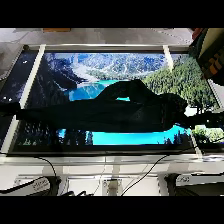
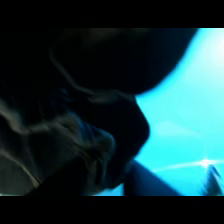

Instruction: Fold the clothes and pants, and hang the long-sleeved shirts on hangers.

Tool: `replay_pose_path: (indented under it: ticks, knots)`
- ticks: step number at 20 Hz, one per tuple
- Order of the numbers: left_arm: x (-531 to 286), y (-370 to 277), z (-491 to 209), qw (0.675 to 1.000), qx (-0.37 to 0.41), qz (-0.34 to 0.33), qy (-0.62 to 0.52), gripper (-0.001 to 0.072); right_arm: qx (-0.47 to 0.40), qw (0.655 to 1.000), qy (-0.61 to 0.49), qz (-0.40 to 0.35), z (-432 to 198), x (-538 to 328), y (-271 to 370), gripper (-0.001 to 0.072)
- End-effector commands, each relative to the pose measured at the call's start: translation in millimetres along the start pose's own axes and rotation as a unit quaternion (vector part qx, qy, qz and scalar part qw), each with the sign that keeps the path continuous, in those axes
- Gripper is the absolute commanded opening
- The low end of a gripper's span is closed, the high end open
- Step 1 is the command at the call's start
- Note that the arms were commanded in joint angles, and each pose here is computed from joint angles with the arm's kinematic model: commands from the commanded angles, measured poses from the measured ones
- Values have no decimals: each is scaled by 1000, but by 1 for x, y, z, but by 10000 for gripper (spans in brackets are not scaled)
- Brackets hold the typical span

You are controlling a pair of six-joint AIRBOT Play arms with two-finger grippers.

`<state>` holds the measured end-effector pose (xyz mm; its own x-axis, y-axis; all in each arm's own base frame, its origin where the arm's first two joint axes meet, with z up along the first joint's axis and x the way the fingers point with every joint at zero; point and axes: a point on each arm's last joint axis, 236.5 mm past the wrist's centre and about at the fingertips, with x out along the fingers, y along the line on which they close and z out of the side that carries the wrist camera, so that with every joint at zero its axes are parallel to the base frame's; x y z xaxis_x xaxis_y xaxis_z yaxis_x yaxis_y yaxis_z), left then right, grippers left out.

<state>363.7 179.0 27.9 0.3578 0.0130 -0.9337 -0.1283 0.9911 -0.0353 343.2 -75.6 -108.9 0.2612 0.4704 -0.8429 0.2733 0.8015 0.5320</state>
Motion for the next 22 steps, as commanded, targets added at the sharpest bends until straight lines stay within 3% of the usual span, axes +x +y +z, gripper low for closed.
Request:
replay_pose_path:
  ticks: [1,4,7,11,13,16,19,22]
  knots:
    - [0,0,4,1000,1,3,-7,16,-6,998,-56,10,32,1,18,46]
    - [-10,3,37,995,-61,7,-80,15,-33,993,-109,44,79,-40,55,42]
    - [-48,-14,102,972,-108,-43,-205,15,-57,978,-199,37,135,-116,93,41]
    - [-109,-26,146,953,-77,-60,-287,15,-111,958,-264,-33,148,-204,121,41]
    - [-104,-28,126,967,-28,-45,-248,16,-130,962,-228,-79,121,-215,114,41]
    - [-65,-11,67,992,18,-2,-126,14,-110,984,-93,-103,57,-197,93,41]
    - [-30,1,8,999,30,14,-40,14,-81,986,19,-144,4,-183,59,41]
    - [-2,21,-89,988,75,39,130,14,-46,978,123,-164,-47,-165,31,41]
